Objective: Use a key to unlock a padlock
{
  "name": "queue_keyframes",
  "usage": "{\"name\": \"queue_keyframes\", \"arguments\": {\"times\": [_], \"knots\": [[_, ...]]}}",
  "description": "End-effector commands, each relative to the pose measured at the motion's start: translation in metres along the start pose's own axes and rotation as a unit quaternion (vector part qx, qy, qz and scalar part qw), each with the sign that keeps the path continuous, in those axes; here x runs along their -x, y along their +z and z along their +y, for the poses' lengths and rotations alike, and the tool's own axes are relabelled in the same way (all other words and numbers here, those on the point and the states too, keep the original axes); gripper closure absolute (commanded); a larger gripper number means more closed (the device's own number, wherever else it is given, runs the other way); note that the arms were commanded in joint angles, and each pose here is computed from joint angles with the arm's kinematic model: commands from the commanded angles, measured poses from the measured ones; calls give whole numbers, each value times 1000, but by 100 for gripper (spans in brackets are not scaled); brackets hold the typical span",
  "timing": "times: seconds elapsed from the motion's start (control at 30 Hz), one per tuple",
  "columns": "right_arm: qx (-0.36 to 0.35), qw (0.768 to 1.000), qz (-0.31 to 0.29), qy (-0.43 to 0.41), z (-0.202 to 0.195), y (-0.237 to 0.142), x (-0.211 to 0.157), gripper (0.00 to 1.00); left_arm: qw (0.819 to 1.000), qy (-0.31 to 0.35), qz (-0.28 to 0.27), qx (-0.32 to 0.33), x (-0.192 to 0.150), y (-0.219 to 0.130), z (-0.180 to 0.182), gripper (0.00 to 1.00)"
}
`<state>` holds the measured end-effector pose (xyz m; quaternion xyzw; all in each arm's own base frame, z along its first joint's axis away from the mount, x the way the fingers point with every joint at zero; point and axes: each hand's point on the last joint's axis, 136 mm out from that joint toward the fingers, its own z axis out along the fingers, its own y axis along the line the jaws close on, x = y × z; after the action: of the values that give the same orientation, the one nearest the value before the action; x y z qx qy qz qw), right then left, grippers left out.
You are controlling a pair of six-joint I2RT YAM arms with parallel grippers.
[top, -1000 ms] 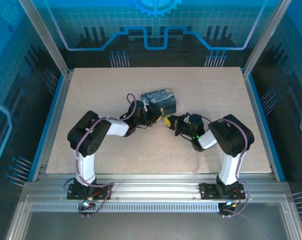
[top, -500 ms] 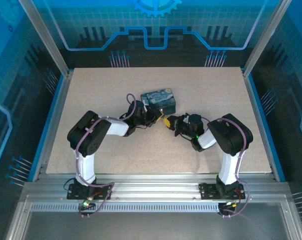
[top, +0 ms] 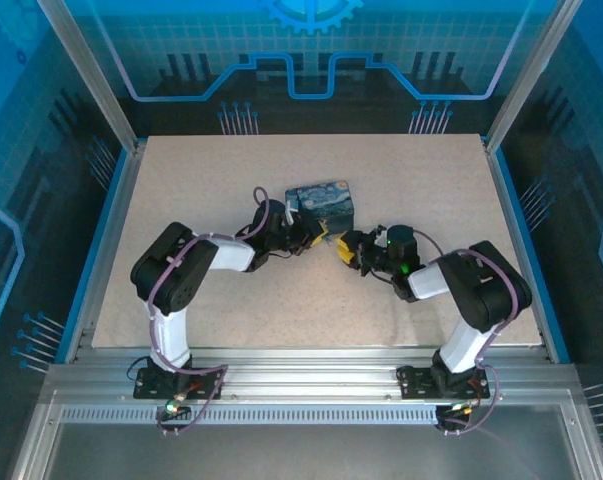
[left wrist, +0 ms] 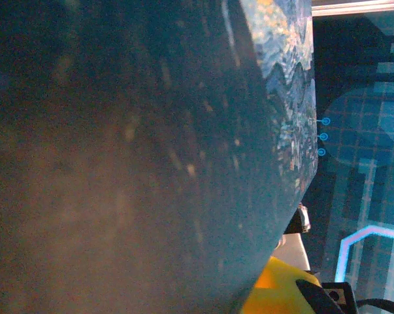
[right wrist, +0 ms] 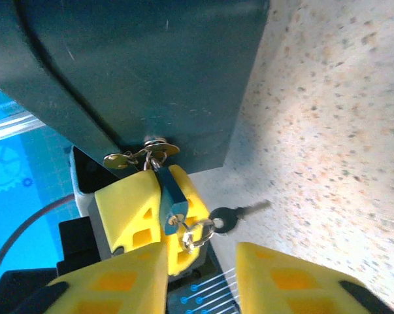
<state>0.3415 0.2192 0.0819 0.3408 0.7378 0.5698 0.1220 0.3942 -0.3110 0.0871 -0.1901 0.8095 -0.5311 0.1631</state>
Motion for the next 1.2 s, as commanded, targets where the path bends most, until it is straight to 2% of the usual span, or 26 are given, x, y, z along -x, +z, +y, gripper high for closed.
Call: {"name": "queue_keyframes", "arguments": {"times": [0.0, 0.17, 0.23, 0.4, 0.6, 0.67, 0.73, 0.9, 1.17], "knots": [[-41, 998, 17, -35, -13, -14, -5, 58, 999, 25, 5, -23, 0, -10, -22, 100], [-75, 993, 20, -85, -11, -31, -5, 51, 999, 25, 5, -20, 0, -11, -21, 100], [-113, 987, 27, -115, -12, -37, -6, 53, 999, 24, 6, -20, 0, -11, -22, 100], [-205, 958, 43, -198, -17, -49, -10, 55, 999, 27, 9, -16, -1, -12, -24, 100], [-273, 913, 45, -300, -11, -54, -12, 51, 999, 28, 10, -14, -2, -14, -25, 100], [-292, 896, 49, -332, -9, -51, -14, 54, 999, 28, 10, -14, -2, -14, -25, 100], [-305, 881, 54, -356, -11, -49, -16, 59, 999, 28, 11, -13, -2, -14, -25, 100], [-305, 861, 48, -404, 7, -41, -19, 58, 999, 28, 11, -13, -2, -15, -26, 100], [-306, 840, 57, -445, 18, -31, -19, 49, 999, 28, 14, -15, -3, -15, -29, 100]]}}
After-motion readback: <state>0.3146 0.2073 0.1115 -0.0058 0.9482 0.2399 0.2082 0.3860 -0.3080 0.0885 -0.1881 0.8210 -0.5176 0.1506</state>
